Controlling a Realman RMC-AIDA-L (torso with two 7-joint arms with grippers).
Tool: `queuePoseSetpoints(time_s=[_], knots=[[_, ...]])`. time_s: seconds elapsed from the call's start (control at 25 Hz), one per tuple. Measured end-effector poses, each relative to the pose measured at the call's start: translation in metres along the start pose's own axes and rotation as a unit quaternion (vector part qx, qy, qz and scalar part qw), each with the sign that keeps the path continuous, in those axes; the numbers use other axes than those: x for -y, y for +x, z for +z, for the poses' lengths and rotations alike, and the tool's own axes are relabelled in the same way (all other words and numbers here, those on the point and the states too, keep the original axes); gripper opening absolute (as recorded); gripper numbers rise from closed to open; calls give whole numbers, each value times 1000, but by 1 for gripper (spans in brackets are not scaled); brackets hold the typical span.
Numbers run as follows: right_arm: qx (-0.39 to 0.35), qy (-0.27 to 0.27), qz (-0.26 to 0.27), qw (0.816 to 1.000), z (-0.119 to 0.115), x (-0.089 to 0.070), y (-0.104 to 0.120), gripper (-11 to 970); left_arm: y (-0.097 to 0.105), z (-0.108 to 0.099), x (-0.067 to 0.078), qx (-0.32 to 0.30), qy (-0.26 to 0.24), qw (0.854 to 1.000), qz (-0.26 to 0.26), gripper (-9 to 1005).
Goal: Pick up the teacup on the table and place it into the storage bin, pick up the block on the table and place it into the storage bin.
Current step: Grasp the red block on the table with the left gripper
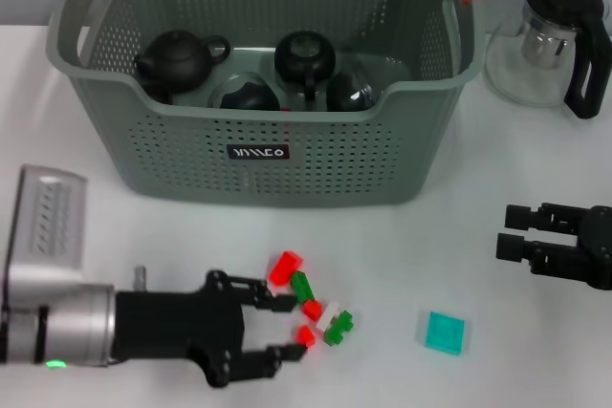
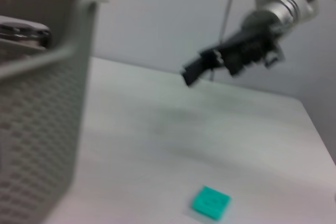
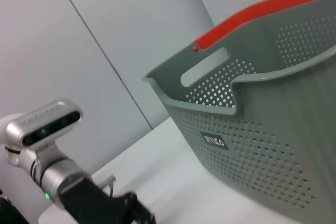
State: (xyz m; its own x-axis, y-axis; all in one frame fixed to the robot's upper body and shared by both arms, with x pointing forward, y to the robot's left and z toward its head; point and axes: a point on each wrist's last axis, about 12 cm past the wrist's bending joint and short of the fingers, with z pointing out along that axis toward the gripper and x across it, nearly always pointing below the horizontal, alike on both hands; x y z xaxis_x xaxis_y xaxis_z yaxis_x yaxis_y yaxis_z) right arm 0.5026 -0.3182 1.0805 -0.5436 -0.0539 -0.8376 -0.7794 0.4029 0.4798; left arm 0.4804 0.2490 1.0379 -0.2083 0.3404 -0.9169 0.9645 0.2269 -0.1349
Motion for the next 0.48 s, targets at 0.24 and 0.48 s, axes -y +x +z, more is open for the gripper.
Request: queuePoseSetpoints(time_s=[0.24, 0.48], knots=[[-1, -2, -2, 1000, 2, 0, -1, 683, 16, 20, 5, -25, -7, 999, 28, 516], [-2, 1, 0, 1000, 1, 0, 0, 683, 19, 26, 0, -29, -28, 998, 37, 520]])
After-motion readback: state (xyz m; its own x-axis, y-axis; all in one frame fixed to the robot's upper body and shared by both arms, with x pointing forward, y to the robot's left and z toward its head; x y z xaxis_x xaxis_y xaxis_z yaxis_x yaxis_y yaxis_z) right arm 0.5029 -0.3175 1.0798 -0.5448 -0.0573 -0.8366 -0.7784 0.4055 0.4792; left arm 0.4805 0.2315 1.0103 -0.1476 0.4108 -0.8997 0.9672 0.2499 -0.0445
